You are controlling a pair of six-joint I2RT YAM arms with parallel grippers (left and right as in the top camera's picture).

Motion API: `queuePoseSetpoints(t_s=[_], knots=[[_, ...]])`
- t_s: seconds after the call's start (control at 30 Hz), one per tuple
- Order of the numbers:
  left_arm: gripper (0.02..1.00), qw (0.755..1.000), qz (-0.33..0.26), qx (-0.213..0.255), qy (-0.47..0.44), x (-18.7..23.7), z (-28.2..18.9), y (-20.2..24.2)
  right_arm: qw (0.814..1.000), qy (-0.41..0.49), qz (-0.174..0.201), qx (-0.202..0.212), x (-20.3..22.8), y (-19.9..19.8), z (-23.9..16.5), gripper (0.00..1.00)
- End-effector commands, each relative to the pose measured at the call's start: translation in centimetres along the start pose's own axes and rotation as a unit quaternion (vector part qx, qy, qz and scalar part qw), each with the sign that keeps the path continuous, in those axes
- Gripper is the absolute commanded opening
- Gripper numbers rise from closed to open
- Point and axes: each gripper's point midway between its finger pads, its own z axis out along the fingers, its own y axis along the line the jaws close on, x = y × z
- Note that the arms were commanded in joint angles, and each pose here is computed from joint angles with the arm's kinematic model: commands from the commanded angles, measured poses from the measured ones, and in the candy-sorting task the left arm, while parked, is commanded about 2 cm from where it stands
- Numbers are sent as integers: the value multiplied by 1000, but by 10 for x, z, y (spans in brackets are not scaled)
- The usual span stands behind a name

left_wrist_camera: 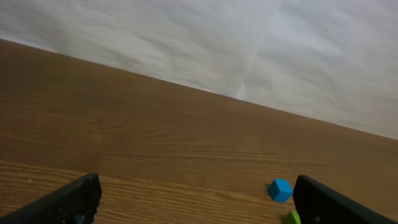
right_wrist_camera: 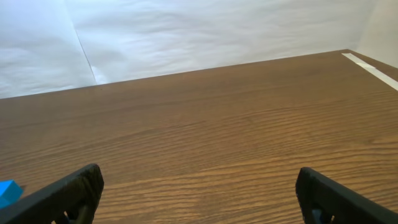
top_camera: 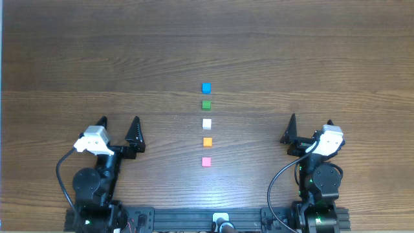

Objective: Stack Cubes

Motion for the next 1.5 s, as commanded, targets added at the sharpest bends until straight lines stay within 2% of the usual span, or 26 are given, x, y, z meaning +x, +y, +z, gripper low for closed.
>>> queuePoseSetpoints(t_s=[0.03,1.27,1.5], knots=[[1000,1000,7,2,1,2,0,0,1000,-3,-2,11,0,-4,0,991],[1000,1000,7,2,1,2,0,0,1000,-3,-2,11,0,-4,0,991],[1000,1000,7,-11,-3,0,0,4,1000,-3,-2,11,0,-4,0,991]])
